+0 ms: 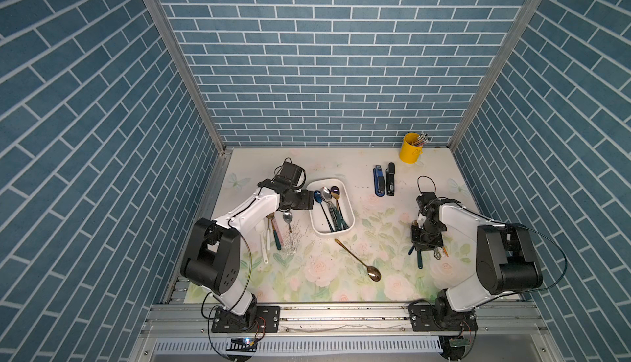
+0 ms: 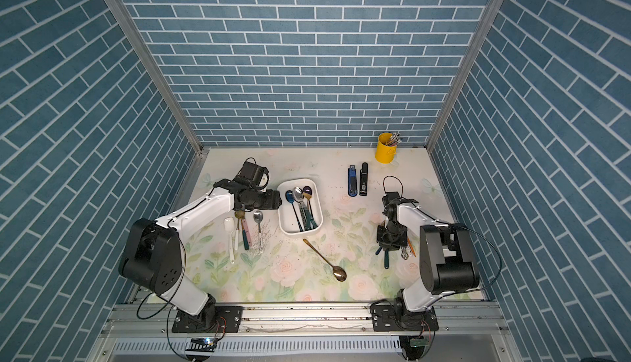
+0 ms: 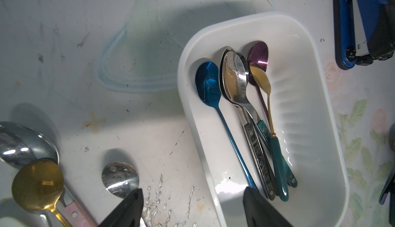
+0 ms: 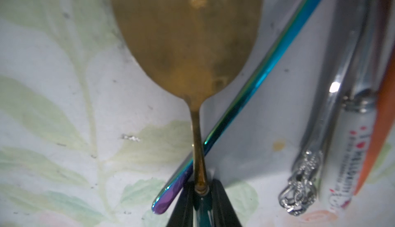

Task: Put the spoon into the storage box
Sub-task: Pick up the spoon from the center of the board.

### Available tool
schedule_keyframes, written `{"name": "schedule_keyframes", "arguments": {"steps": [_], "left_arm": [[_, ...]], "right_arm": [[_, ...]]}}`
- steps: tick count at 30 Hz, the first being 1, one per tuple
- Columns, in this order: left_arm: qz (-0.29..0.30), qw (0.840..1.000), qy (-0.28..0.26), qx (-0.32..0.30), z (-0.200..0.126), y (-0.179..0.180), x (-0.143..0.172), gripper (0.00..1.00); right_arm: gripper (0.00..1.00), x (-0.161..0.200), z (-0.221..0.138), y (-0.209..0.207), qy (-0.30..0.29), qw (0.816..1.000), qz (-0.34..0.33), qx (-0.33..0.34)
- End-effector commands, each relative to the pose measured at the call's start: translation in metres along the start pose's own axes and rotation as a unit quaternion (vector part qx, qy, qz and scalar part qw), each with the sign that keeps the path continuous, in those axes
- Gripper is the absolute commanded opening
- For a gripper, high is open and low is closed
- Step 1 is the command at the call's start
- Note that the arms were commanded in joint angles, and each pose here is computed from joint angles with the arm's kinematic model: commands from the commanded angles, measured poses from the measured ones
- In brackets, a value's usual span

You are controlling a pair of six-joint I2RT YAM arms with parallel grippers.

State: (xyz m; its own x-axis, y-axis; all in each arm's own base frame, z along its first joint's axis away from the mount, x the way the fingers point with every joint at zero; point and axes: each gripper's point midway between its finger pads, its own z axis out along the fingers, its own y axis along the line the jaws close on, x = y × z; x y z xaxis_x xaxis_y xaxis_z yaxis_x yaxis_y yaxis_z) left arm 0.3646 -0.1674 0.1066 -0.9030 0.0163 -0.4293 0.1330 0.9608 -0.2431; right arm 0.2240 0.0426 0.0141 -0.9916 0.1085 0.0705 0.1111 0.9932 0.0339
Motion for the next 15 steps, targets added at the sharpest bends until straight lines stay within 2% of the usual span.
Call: {"name": "schedule_keyframes", "arguments": {"steps": [1,9,15], "left_arm": [[0.000,1.000,0.006,-0.005,0.001,0.000,-0.001,0.79],[-0.007,1.000,0.009,-0.011,0.001,0.005,0.004,0.80],[-0.049,0.999,0.005,-0.012,-0.001,0.018,0.006,0.80]], "right_arm": [[0.17,0.000,0.009,0.020,0.003,0.999,-0.020,-0.049],[0.10,-0.012,-0.009,0.024,-0.031,0.998,-0.027,-0.051],[0.07,-0.030,-0.054,0.036,-0.082,0.995,-0.038,-0.042]]}}
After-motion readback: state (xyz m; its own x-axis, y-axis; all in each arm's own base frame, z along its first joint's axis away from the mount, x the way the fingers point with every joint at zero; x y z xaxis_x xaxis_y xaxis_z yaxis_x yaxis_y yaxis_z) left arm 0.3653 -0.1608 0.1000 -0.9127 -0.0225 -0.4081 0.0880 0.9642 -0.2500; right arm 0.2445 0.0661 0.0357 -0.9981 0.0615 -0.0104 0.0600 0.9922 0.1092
